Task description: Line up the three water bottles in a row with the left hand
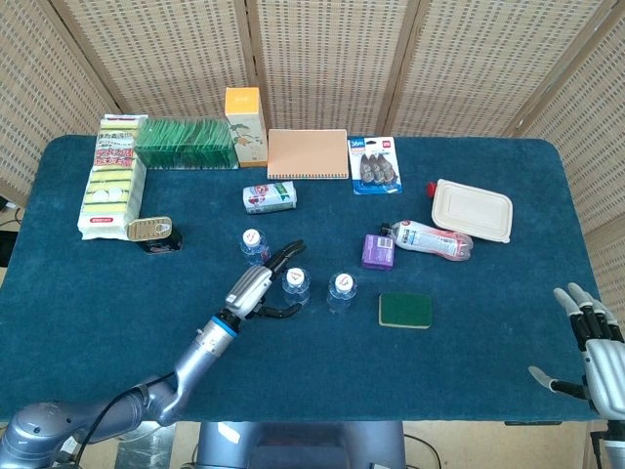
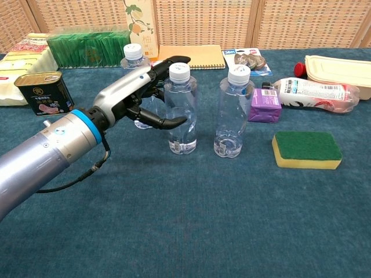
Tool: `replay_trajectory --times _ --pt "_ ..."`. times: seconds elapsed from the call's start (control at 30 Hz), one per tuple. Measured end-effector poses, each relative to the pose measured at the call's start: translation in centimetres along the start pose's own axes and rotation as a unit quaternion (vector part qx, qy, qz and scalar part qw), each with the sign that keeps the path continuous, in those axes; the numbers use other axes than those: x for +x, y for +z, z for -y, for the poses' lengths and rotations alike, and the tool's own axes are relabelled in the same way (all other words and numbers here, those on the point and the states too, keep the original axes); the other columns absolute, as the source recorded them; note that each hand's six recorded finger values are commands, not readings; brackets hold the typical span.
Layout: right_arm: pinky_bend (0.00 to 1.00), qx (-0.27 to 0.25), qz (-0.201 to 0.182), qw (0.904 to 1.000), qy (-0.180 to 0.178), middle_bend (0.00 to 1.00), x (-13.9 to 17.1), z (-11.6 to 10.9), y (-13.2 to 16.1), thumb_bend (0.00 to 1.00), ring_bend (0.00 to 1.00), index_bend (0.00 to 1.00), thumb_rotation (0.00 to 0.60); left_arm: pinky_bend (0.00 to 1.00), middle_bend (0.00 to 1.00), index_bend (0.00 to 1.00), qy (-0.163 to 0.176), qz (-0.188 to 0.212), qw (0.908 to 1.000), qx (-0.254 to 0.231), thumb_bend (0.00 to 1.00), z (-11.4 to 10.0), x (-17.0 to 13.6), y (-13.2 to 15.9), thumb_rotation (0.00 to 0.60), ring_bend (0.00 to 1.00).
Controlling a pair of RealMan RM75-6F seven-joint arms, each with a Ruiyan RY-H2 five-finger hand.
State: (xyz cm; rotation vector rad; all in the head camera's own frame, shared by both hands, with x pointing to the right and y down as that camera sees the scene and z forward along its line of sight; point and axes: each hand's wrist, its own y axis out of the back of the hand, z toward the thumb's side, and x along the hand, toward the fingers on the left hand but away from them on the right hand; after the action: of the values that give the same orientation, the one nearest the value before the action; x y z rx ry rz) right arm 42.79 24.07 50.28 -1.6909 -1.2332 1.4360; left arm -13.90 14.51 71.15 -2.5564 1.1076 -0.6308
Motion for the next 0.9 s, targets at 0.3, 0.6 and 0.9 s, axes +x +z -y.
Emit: replay_trajectory --times 0.3,0.6,0.9 --pt "0.02 0.002 -0.001 1.0000 0.001 0.00 0.2 0.0 0.2 0.00 0.00 0.04 0.600 0.27 0.00 0.00 0.007 0.019 0.9992 -0.035 0.25 -1.3 -2.3 0.6 0.600 0.04" --pt "0.02 0.007 -0.002 1.0000 0.006 0.00 0.2 0.3 0.4 0.00 0.00 0.04 0.600 0.20 0.00 0.00 0.021 0.060 0.9955 -0.070 0.24 -4.0 -4.3 2.8 0.600 0.02" --pt "0.02 0.008 -0.001 0.9999 0.011 0.00 0.2 0.5 0.6 0.00 0.00 0.04 0.600 0.00 0.00 0.00 0.064 0.111 0.9899 -0.062 0.15 -8.9 -6.6 6.5 0.600 0.00"
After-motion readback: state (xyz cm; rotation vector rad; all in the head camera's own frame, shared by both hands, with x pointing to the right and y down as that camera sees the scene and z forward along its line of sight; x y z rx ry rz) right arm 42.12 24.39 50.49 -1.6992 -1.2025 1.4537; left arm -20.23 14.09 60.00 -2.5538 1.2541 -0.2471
